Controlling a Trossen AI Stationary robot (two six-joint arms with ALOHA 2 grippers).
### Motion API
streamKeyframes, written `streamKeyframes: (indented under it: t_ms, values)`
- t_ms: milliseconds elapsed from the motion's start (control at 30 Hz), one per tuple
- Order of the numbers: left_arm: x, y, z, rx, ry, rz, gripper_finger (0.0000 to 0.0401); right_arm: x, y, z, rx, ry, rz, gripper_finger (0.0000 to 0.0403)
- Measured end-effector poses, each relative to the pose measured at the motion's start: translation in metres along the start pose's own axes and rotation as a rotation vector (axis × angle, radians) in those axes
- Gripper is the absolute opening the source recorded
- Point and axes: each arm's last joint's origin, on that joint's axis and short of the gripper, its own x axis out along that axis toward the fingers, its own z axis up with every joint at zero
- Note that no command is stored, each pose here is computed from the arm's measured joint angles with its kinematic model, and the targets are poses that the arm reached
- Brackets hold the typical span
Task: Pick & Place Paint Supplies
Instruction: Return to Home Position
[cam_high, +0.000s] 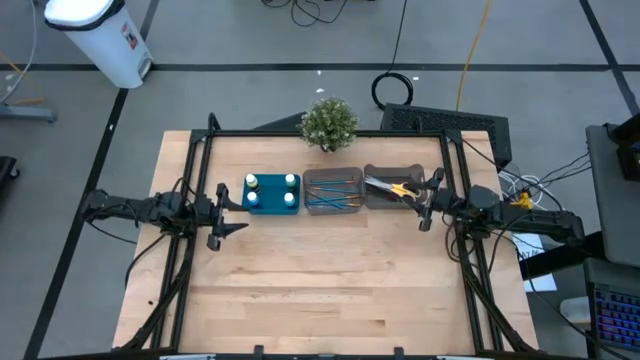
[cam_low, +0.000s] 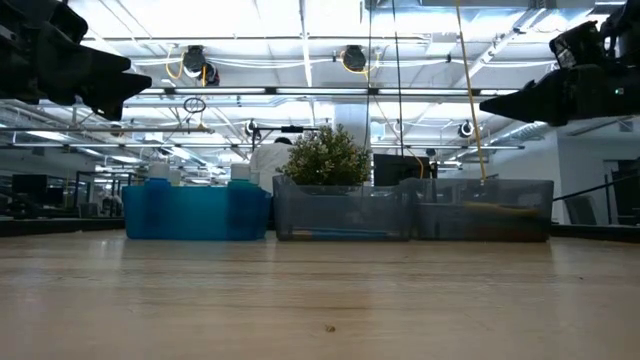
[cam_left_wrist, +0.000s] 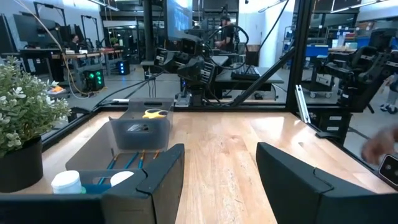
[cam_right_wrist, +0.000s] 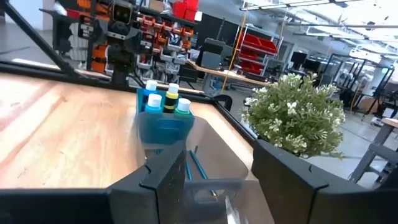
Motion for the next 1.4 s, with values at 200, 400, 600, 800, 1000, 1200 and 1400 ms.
streamKeyframes:
  t_ms: [200, 400, 600, 800, 1000, 1200, 1400]
  values:
    - [0.0, 0.0, 0.0008, -0.001, -0.008, 0.0, 0.0209, 0.0002, 0.0001, -0.0002, -0.018, 0.003, 0.0, 0.0183]
    - [0.0, 0.0, 0.0013, -0.001, -0.014, 0.001, 0.0209, 0.0002, 0.0001, -0.0003, -0.019, 0.003, 0.0, 0.0183]
    - [0.0, 0.0, 0.0015, -0.002, -0.015, 0.001, 0.0209, 0.0002, 0.0001, -0.0002, -0.018, 0.003, -0.001, 0.0183]
    - [0.0, 0.0, 0.0015, -0.001, -0.016, 0.001, 0.0209, 0.0002, 0.0, -0.0002, -0.018, 0.003, -0.001, 0.0183]
    - [0.0, 0.0, 0.0015, -0.001, -0.016, 0.001, 0.0209, 0.0002, 0.0, -0.0002, -0.018, 0.003, -0.001, 0.0183]
    - [0.0, 0.0, 0.0015, -0.001, -0.016, 0.001, 0.0209, 0.0002, 0.0, -0.0002, -0.018, 0.003, -0.001, 0.0183]
    - [0.0, 0.0, 0.0016, -0.002, -0.016, 0.001, 0.0209, 0.0002, 0.0, -0.0002, -0.018, 0.003, -0.001, 0.0183]
